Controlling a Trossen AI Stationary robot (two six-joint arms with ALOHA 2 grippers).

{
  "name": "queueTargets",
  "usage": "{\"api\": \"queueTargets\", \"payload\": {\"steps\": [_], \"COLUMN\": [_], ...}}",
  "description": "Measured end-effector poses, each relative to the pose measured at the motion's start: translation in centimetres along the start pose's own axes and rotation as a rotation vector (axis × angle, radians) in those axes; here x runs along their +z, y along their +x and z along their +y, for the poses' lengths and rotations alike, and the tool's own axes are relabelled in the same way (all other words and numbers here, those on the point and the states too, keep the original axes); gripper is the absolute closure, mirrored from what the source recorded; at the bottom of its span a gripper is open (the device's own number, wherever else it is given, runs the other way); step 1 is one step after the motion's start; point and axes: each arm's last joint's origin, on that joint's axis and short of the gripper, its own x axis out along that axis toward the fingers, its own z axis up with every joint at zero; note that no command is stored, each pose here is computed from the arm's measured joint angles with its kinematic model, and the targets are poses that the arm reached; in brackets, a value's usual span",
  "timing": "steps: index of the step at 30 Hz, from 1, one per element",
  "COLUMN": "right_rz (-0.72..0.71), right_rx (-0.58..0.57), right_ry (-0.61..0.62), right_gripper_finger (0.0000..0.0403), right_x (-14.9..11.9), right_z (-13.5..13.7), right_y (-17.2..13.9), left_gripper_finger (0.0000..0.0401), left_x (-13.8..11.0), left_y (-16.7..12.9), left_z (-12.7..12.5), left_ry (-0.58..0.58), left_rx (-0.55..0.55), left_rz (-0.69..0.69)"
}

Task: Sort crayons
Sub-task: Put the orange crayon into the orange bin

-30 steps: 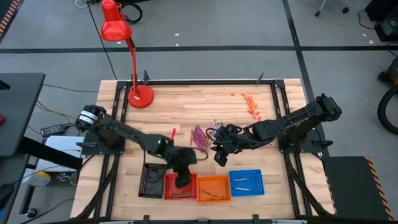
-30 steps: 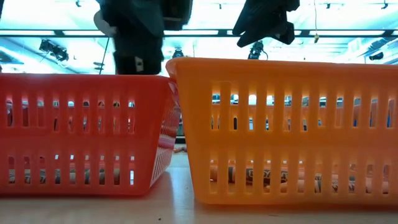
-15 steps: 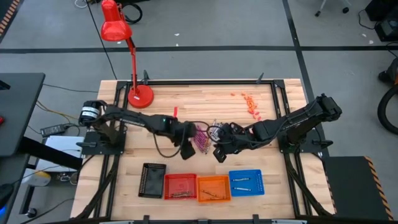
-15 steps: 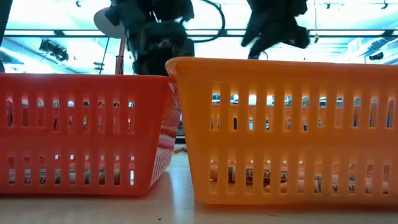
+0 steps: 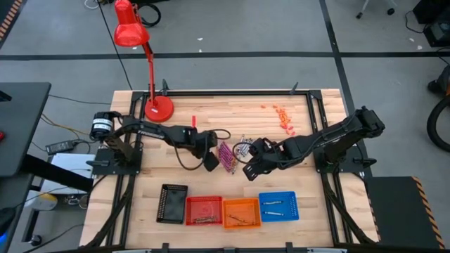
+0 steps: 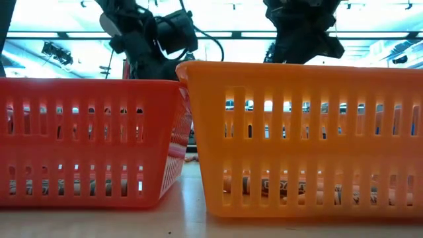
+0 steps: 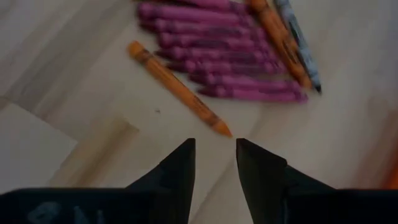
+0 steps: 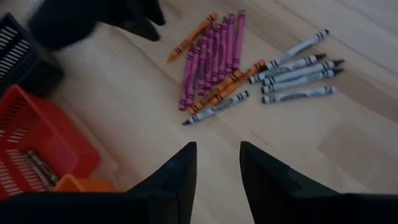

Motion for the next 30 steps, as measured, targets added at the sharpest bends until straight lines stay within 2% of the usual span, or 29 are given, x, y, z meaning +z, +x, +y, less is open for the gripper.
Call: {"api": "queueTargets", "payload": {"steps": [5, 11, 16, 24, 30], "right_rz": [-0.017, -0.018, -0.027, -0.016, -0.016], "right_rx": [0.033, 0.028, 0.027, 0.033, 0.035], "right_ry": [0.005, -0.004, -0.02, -0.027, -0.025], "right_gripper_finger": [0.0276, 0.0276, 0.0276, 0.0276, 0.0276], "right_x": [0.2, 0.2, 0.3, 0.4, 0.4], "right_z": [0.3, 0.3, 0.3, 0.3, 0.3], "right_y": [0.1, 0.1, 0.1, 0.1, 0.1], "left_gripper_finger": [0.0266, 0.0222, 0.0195, 0.0195, 0.0195], "left_x": [-0.1, 0.1, 0.2, 0.0, -0.2], "left_y": [0.4, 0.5, 1.4, 2.8, 2.8], "left_z": [0.6, 0.7, 0.8, 0.4, 0.5], "left_ry": [-0.069, -0.07, -0.086, -0.118, -0.121], "left_rx": [0.024, 0.093, 0.09, 0.074, 0.127], "left_rz": [-0.046, -0.108, -0.117, -0.127, -0.152]}}
